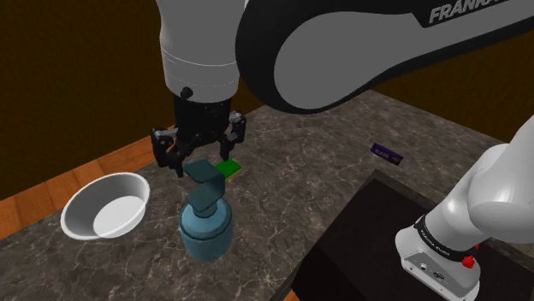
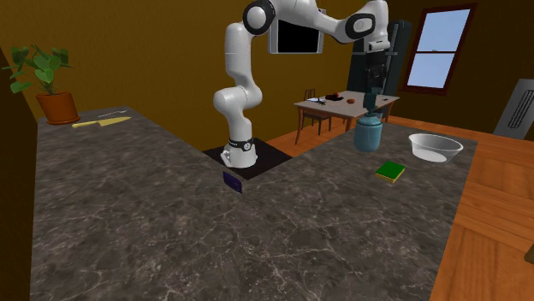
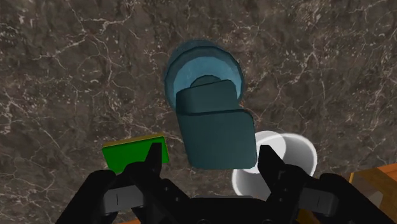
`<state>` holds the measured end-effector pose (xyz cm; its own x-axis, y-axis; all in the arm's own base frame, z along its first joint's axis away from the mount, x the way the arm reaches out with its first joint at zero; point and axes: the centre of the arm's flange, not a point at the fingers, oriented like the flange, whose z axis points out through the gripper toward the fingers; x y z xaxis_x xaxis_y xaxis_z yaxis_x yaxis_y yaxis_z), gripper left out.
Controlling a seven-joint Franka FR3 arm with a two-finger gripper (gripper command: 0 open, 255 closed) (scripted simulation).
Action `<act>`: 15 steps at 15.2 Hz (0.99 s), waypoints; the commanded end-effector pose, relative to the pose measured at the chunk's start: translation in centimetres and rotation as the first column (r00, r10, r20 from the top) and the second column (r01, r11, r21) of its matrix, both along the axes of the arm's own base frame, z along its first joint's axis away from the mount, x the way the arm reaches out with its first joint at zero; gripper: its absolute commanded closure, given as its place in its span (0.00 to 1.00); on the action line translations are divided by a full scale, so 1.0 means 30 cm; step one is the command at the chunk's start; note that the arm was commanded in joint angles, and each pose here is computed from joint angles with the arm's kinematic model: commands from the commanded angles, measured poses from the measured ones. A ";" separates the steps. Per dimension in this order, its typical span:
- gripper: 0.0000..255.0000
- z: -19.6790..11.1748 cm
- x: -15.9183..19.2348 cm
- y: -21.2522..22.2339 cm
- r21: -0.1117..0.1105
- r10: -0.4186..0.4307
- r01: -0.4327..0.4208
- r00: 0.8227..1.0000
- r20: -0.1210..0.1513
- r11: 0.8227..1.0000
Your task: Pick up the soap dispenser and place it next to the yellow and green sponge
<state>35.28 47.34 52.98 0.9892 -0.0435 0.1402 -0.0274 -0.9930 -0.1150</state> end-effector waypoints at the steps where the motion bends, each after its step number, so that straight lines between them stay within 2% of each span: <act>1: 0.00 0.000 0.000 0.000 0.000 0.000 0.000 1.000 0.000 1.000; 4: 0.00 0.000 0.000 0.000 0.000 0.000 0.000 1.000 0.000 1.000; 8: 0.00 0.164 -0.024 -0.018 0.000 0.000 0.000 1.000 0.000 1.000; 15: 0.00 0.164 -0.024 -0.018 0.000 0.000 0.000 1.000 0.000 1.000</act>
